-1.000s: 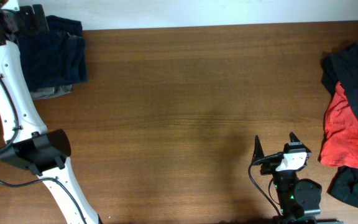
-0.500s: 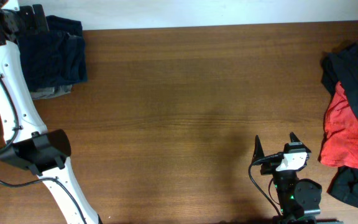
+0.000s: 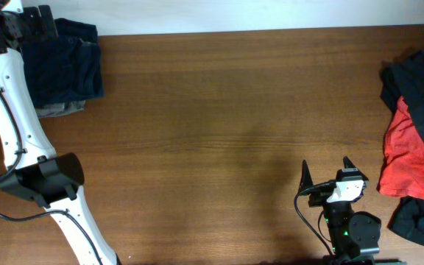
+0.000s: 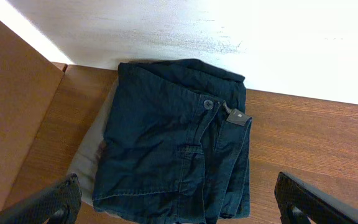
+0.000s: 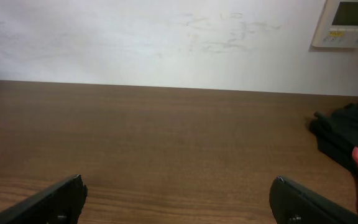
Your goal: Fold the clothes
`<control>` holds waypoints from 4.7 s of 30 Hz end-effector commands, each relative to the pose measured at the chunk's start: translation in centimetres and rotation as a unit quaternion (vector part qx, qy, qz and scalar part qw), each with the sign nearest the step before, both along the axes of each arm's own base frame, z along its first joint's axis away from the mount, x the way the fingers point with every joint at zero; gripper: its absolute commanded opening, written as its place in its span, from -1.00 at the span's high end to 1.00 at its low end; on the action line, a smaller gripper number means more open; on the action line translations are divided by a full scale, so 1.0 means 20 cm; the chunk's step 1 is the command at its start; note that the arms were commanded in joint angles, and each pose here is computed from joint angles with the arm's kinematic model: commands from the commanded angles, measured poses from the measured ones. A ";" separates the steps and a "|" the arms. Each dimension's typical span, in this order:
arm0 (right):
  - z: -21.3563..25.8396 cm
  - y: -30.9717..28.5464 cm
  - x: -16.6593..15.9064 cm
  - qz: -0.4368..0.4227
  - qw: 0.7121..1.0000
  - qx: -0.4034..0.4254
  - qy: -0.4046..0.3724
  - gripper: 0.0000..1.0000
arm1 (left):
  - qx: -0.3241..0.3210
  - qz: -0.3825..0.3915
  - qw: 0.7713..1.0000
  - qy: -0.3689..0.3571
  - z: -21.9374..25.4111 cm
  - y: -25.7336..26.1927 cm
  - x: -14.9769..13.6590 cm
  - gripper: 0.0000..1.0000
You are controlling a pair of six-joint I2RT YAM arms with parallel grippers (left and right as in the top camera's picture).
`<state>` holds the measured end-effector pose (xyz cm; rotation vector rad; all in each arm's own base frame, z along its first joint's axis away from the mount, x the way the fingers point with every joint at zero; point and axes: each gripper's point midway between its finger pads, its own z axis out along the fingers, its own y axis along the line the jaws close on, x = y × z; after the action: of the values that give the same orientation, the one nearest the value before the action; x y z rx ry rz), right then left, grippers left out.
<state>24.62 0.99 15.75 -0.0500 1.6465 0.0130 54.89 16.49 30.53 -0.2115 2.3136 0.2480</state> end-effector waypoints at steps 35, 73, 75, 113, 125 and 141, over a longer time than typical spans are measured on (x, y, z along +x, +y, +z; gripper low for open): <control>-0.01 -0.02 0.00 -0.012 1.000 0.005 0.001 -0.97 | -0.027 -0.095 0.995 0.001 0.14 -0.51 -0.52 -0.98; -0.01 -0.02 0.00 -0.012 1.000 0.005 0.001 -0.97 | -0.026 -0.121 0.917 -0.379 -0.61 -0.81 -1.47 -0.98; -0.01 -0.02 0.00 -0.012 1.000 0.005 0.001 -0.97 | -0.024 -0.117 0.916 -0.383 -0.60 -0.81 -1.47 -0.98; -0.01 -0.02 0.00 -0.012 1.000 0.005 0.001 -0.97 | -0.026 -0.109 0.936 -0.334 -0.74 -0.81 -1.52 -0.98; -0.01 -0.02 0.00 -0.012 1.000 0.005 0.001 -0.97 | -0.026 -0.109 0.936 -0.334 -0.74 -0.81 -1.52 -0.98; -0.01 -0.02 0.00 -0.012 1.000 0.005 0.001 -0.97 | -0.026 -0.109 0.936 -0.334 -0.74 -0.81 -1.52 -0.98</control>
<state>24.61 0.90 15.79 -0.0462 1.6447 0.0090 24.61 0.25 15.78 -0.0351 1.6503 -0.0009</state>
